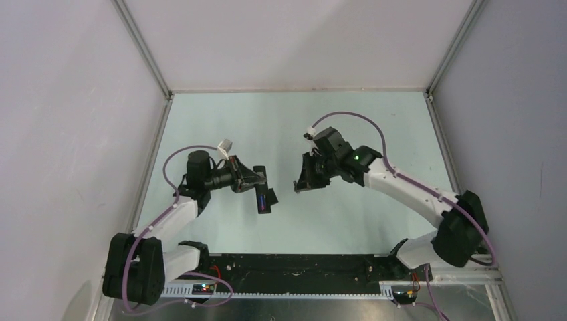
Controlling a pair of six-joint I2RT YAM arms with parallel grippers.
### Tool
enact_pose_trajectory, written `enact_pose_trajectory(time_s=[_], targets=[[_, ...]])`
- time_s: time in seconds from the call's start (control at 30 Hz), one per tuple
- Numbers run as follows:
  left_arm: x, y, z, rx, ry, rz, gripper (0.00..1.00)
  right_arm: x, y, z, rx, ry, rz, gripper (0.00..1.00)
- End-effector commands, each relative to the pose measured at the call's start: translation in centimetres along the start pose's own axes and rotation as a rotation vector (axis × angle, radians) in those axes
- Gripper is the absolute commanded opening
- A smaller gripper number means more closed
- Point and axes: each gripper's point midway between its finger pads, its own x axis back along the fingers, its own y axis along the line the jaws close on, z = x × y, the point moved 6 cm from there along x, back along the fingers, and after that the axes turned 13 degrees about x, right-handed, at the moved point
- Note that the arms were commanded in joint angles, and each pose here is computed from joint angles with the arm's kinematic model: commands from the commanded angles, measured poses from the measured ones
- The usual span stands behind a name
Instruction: Load the batteries into the remote control
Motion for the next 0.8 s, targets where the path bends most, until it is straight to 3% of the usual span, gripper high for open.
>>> enact_pose_trajectory(time_s=[0.0, 0.4, 0.77], targets=[[-0.9, -0.2, 0.7, -0.070, 0.032, 0.004, 0.00, 2.4, 4.6, 1.4, -0.048, 0.009, -0.256, 0.01], [-1.8, -1.4, 1.5, -0.139, 0.049, 0.018, 0.00, 3.2, 9.5, 3.0, -0.078, 0.050, -0.389, 0.02], [-1.8, -1.5, 1.5, -0.143, 0.049, 0.020, 0.00, 0.5, 10.3, 3.8, -0.166, 0.113, -0.348, 0.02]])
